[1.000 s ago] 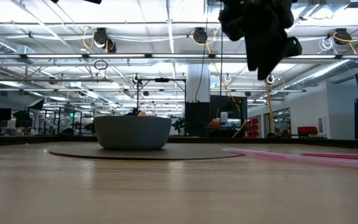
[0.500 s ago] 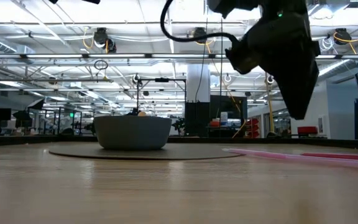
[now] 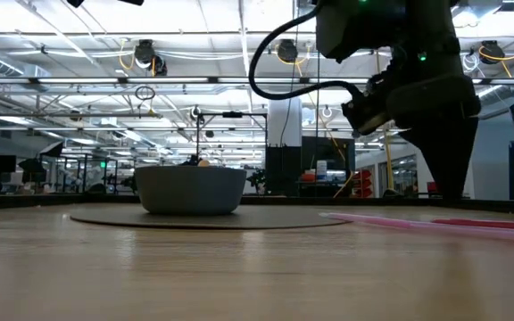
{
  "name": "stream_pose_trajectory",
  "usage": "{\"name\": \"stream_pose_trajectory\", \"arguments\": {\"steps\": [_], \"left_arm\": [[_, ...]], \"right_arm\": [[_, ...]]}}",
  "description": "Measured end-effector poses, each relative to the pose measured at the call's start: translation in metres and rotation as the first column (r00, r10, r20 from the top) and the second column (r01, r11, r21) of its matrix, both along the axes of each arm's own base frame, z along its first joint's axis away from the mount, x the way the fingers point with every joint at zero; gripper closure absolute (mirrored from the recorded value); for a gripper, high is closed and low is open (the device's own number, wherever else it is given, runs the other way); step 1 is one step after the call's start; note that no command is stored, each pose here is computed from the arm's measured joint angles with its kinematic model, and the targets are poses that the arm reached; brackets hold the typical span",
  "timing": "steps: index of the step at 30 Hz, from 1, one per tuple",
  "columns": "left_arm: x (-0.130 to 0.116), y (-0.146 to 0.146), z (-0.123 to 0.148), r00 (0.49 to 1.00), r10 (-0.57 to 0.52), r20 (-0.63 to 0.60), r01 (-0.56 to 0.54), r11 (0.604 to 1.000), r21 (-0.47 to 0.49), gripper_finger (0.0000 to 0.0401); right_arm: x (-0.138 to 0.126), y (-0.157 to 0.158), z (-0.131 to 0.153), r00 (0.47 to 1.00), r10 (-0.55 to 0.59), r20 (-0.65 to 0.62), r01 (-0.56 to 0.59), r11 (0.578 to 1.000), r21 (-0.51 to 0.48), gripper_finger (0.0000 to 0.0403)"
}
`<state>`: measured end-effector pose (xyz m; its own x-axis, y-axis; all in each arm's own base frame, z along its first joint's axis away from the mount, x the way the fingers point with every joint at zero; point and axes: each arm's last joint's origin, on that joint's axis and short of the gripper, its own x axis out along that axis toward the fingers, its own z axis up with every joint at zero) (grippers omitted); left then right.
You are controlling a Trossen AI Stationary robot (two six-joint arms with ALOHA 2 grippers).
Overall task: Pick & Place Utensil
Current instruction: Put the pink fork into the gray bowl
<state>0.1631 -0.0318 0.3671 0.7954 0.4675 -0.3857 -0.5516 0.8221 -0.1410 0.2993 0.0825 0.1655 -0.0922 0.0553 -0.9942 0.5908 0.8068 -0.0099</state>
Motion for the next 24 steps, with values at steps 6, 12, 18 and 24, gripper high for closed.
{"name": "stream_pose_trajectory", "arguments": {"steps": [6, 12, 18, 24], "left_arm": [[0.0, 0.0, 0.0, 1.0, 0.007, 0.009, -0.007, 1.0, -0.017, 0.0284], [0.0, 0.0, 0.0, 1.0, 0.011, 0.014, -0.011, 1.0, -0.025, 0.0284], [0.0, 0.0, 0.0, 1.0, 0.021, 0.02, -0.02, 0.999, -0.032, 0.0284], [0.0, 0.0, 0.0, 1.0, 0.023, 0.021, -0.023, 0.999, -0.033, 0.0284]], "right_arm": [[-0.001, 0.001, -0.011, 0.999, -0.004, 0.038, 0.002, 0.999, 0.044, 0.025], [-0.004, 0.001, -0.018, 0.999, -0.031, 0.026, 0.029, 0.997, 0.067, 0.025], [-0.012, 0.0, -0.028, 0.998, -0.067, 0.009, 0.066, 0.992, 0.105, 0.025], [-0.013, -0.001, -0.031, 0.999, -0.044, 0.01, 0.043, 0.995, 0.088, 0.0261]]}}
